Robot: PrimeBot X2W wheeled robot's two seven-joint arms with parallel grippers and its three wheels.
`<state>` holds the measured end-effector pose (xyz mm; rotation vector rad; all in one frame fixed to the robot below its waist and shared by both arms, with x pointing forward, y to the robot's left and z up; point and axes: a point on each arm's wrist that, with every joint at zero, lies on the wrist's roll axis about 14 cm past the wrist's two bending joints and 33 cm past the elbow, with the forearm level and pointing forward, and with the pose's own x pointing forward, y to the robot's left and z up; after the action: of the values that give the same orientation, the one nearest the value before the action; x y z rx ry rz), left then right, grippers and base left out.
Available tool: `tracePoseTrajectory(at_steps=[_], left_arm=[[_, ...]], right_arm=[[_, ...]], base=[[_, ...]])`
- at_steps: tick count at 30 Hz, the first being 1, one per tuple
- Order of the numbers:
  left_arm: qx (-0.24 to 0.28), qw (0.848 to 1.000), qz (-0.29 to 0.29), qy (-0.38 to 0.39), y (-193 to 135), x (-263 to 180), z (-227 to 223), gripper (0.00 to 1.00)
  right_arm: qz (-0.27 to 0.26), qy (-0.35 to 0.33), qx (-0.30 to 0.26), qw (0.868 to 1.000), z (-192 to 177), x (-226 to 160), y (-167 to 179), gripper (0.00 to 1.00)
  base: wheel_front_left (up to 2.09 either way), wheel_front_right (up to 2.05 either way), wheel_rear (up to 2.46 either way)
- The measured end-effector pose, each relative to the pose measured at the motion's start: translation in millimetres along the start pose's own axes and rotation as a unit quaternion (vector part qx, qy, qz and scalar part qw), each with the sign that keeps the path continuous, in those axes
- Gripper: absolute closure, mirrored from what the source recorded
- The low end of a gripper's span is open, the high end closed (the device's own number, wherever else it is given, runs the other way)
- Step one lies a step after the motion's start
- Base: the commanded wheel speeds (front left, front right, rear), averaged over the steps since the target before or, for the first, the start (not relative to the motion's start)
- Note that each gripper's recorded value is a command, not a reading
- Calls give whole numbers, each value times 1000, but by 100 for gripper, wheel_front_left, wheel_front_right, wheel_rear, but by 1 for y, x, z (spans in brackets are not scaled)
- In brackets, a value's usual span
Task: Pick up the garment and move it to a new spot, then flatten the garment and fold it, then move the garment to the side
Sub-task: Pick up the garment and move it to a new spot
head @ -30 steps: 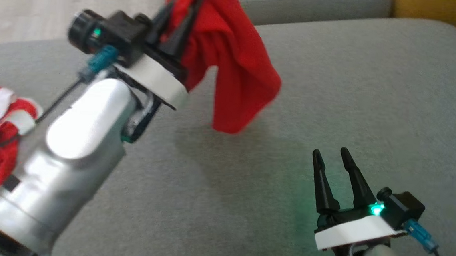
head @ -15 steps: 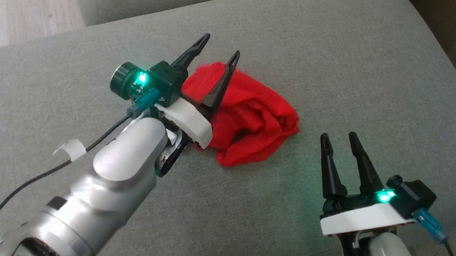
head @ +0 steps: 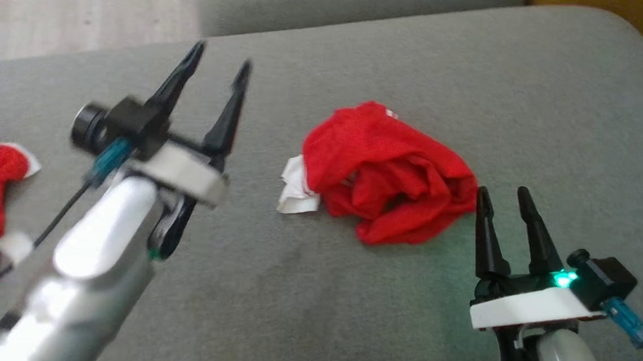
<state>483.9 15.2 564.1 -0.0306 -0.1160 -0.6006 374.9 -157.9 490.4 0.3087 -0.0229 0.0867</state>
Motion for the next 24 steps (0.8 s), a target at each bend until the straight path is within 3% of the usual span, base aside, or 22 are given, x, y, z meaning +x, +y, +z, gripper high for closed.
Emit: tracePoseTrajectory(at_steps=[5, 9, 16, 24], left_arm=[[3, 997, 75, 19, 36, -58, -15, 0], [-6, 993, 112, 27, 46, -92, -23, 0], [-51, 982, 173, 51, 27, -153, -53, 0], [-76, 977, 189, 61, 9, -171, -69, 0]], right_arm=[[22, -7, 1, 1000, 4, 7, 14, 0], [27, -9, 2, 1000, 5, 5, 17, 0], [41, 4, -5, 999, -4, -5, 27, 0], [46, -1, -9, 999, 0, -8, 30, 0]], base=[[0, 0, 0], [0, 0, 0], [0, 0, 0], [0, 0, 0]])
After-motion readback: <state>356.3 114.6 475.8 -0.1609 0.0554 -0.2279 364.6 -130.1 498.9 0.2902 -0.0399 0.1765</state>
